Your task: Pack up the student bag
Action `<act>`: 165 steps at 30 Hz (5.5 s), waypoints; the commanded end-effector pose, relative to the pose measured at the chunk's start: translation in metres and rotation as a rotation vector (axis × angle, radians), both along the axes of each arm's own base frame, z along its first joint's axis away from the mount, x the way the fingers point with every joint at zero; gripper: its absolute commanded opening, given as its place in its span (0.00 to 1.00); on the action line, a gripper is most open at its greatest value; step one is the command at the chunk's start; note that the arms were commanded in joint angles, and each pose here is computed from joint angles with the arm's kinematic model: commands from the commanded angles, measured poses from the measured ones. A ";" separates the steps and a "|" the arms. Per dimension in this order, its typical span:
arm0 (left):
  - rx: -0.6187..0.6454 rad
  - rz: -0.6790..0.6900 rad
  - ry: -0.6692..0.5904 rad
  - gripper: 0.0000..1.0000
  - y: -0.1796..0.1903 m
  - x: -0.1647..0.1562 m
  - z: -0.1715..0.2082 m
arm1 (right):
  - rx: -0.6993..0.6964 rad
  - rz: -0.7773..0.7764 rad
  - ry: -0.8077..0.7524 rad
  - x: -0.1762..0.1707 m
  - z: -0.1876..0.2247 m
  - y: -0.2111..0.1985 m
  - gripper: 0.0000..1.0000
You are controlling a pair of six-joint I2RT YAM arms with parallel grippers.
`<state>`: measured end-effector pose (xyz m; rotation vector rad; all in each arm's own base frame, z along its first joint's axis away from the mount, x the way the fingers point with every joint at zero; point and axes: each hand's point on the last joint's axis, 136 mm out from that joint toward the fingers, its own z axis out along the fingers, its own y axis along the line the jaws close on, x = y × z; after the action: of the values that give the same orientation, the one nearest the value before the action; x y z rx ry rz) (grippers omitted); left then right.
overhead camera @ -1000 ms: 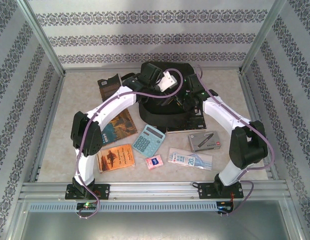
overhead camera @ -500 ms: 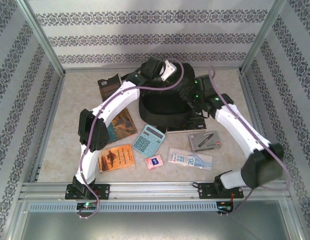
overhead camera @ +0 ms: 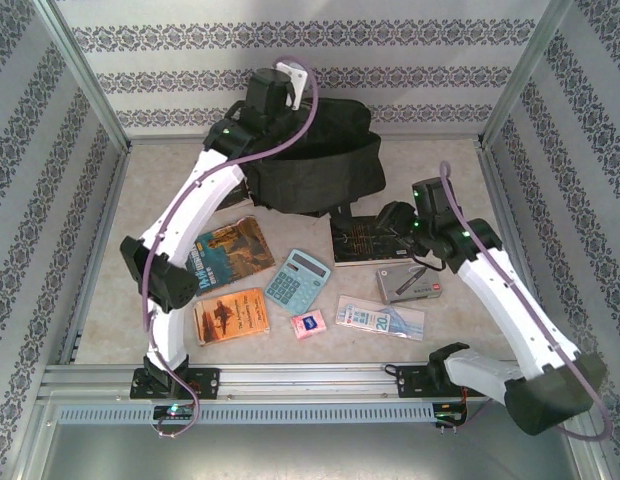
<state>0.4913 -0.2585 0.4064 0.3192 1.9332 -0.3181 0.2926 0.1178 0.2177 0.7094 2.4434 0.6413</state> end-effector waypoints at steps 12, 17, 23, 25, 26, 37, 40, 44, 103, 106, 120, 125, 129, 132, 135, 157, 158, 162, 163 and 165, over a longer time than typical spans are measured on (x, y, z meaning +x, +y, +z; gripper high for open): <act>-0.074 0.124 -0.328 0.00 0.071 -0.080 0.144 | 0.137 0.258 -0.128 0.074 0.060 0.101 0.65; 0.064 0.415 -0.339 0.00 0.133 -0.074 0.135 | 0.140 0.280 -0.110 0.074 0.058 0.110 0.65; 0.124 0.667 -0.286 0.00 0.209 -0.077 0.110 | 0.105 0.319 -0.073 0.058 0.041 0.105 0.66; 0.153 0.684 -0.281 0.00 0.215 -0.078 0.105 | 0.067 0.334 -0.047 0.049 0.029 0.099 0.67; 0.171 0.684 -0.277 0.00 0.216 -0.078 0.102 | 0.043 0.339 -0.031 0.043 0.020 0.094 0.67; 0.122 0.494 -0.141 0.00 0.182 -0.074 0.042 | -0.134 0.520 0.027 0.013 -0.036 0.080 0.69; -0.032 0.336 -0.009 0.00 0.146 -0.076 0.000 | -0.122 0.631 -0.030 0.014 -0.048 0.093 0.66; -0.280 0.170 0.173 0.00 0.097 -0.080 -0.048 | -0.102 0.835 -0.124 0.014 -0.066 0.115 0.66; -0.523 0.323 0.275 0.00 0.123 -0.058 -0.069 | -0.407 0.259 -0.040 -0.022 -0.054 -0.025 0.00; -0.558 0.295 0.320 0.00 0.112 -0.058 -0.076 | -0.446 0.180 -0.078 -0.027 -0.022 -0.043 0.00; -0.693 0.191 0.377 0.00 0.067 -0.079 -0.080 | 0.083 0.066 -0.199 -0.008 0.096 0.020 0.00; -0.721 0.161 0.348 0.00 0.053 -0.083 -0.065 | 0.171 0.056 -0.100 0.006 0.079 0.053 0.00; -0.736 0.122 0.327 0.00 0.038 -0.087 -0.052 | 0.189 0.025 -0.013 0.019 0.055 0.072 0.00; -0.745 0.087 0.321 0.00 0.025 -0.091 -0.047 | 0.175 0.030 -0.015 0.036 0.046 0.087 0.00; -0.774 0.050 0.324 0.00 0.014 -0.095 -0.042 | 0.148 0.033 -0.019 0.056 0.036 0.100 0.00; -0.898 0.008 0.240 0.00 -0.007 -0.084 -0.021 | 0.374 0.068 0.001 0.184 -0.017 0.223 0.49; -0.878 0.027 0.234 0.00 -0.004 -0.084 -0.024 | 0.349 0.084 -0.023 0.185 -0.012 0.220 0.55; -0.811 0.081 0.203 0.00 0.012 -0.081 -0.029 | 0.256 0.201 -0.114 0.176 0.005 0.210 0.64; -0.801 0.092 0.202 0.00 0.015 -0.080 -0.032 | 0.238 0.237 -0.133 0.173 0.010 0.207 0.67; -0.788 0.115 0.206 0.00 0.022 -0.076 -0.040 | 0.186 0.298 -0.167 0.165 0.015 0.198 0.68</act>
<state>0.4159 -0.2445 0.3311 -0.4036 1.9677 -1.0096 0.4644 0.3198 0.1767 0.6118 2.4764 0.9772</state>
